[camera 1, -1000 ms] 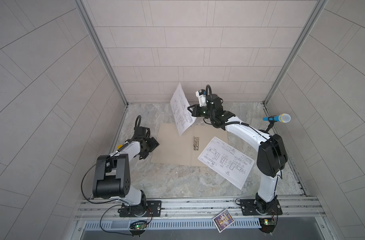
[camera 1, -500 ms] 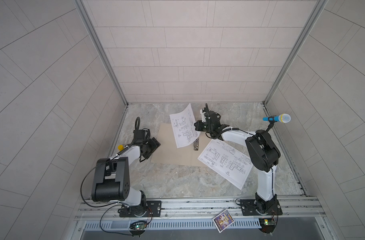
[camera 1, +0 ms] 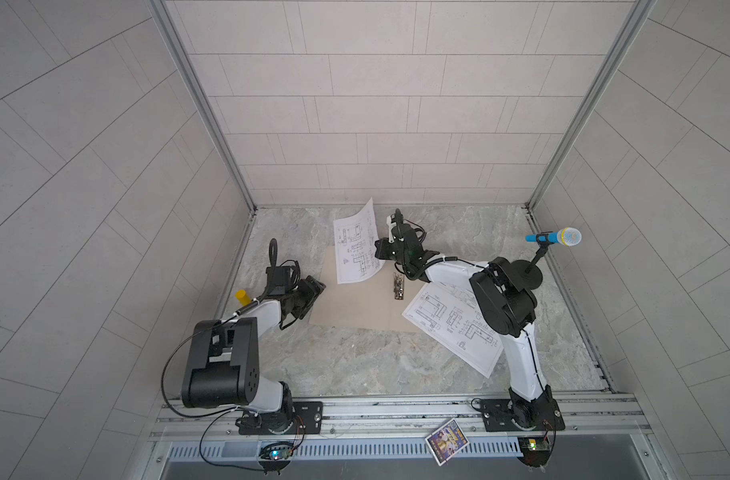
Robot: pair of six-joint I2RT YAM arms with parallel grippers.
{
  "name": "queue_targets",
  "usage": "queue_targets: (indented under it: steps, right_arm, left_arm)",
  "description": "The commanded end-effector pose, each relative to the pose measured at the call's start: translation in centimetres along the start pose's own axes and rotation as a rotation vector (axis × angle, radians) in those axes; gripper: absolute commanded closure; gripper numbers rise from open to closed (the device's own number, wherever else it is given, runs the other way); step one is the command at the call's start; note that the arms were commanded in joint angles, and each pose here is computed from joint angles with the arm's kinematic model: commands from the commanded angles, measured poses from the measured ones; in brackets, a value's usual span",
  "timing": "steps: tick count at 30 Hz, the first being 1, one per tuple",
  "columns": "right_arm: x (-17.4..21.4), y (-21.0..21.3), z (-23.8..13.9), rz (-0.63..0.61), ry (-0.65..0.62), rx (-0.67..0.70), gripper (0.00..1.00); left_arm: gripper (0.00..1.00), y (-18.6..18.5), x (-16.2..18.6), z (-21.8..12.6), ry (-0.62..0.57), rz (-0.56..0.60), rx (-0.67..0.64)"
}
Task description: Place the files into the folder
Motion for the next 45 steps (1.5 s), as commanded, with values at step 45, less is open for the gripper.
queue_targets:
  steps: [45]
  right_arm:
    - [-1.3, 5.4, 0.0, -0.244, -0.096, -0.273, 1.0]
  left_arm:
    - [0.19, 2.6, 3.0, 0.7, 0.122, -0.09, -0.053]
Point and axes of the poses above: each gripper's point midway between its finger pads, its own z axis out along the fingers, its own y axis along the line the jaws close on, x = y × z, the point moved 1 cm from there along -z, back along the fingers, and after that the axes turned 3 degrees about -z, right-handed, at the moved point
